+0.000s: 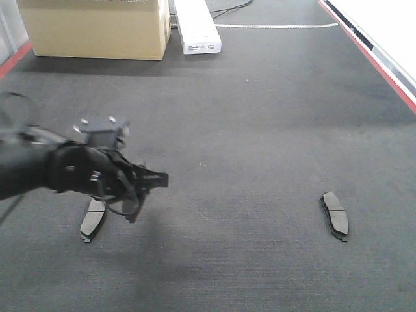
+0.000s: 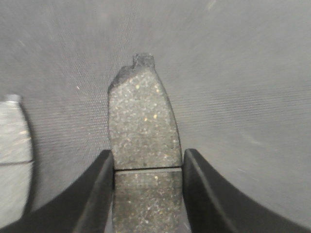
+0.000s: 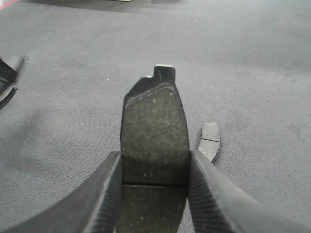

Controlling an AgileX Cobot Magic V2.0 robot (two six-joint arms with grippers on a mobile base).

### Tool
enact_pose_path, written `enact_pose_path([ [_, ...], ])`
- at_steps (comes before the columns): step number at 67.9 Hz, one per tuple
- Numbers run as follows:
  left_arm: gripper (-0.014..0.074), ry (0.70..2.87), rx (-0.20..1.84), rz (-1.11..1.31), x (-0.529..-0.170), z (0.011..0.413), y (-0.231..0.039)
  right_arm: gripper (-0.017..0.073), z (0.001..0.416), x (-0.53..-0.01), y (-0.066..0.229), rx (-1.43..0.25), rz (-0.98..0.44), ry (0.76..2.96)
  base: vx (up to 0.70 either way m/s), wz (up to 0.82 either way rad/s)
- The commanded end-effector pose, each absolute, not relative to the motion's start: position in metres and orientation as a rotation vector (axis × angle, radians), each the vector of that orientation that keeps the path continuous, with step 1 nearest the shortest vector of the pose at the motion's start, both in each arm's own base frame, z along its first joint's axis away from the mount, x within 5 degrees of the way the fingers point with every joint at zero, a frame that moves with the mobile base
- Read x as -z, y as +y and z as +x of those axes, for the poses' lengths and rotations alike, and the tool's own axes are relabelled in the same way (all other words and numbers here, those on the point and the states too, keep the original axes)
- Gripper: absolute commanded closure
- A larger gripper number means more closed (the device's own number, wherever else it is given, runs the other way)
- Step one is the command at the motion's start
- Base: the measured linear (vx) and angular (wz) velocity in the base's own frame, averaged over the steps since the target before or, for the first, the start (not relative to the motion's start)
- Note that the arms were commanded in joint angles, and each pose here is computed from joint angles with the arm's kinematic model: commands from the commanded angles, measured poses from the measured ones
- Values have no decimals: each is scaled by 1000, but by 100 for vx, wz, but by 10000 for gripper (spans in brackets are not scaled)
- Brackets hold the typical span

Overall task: Move and align brake pads A on conveyor
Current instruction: 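Lower the left gripper with its brake pad onto the belt beside the placed pad, then open the left gripper and raise it away from the pad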

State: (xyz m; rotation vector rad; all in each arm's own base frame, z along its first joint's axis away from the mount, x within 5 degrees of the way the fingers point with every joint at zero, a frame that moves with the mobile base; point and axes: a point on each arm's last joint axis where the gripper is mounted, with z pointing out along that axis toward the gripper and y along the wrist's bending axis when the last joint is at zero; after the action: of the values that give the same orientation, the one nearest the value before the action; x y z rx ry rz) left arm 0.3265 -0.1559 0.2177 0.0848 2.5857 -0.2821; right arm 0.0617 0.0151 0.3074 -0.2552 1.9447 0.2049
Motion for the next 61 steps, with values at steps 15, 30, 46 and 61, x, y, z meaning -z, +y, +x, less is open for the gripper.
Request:
enact_pose_path([
  [15,426,2526,382,25,-209,358,-178,564,64,-323,16,-207,-260,1836,0,0],
  [30,215,2594,384,-11,-193,364,-182,564,64,-323,16,-207,-260,1835,0,0],
  [46,129,2599,363,53,-201,360,-180,564,64,-323,16,-207,-260,1835,0,0],
  [61,132,2466,394,107,-258,345,-172,564,64,-323,16,-207,-260,1835,0,0],
])
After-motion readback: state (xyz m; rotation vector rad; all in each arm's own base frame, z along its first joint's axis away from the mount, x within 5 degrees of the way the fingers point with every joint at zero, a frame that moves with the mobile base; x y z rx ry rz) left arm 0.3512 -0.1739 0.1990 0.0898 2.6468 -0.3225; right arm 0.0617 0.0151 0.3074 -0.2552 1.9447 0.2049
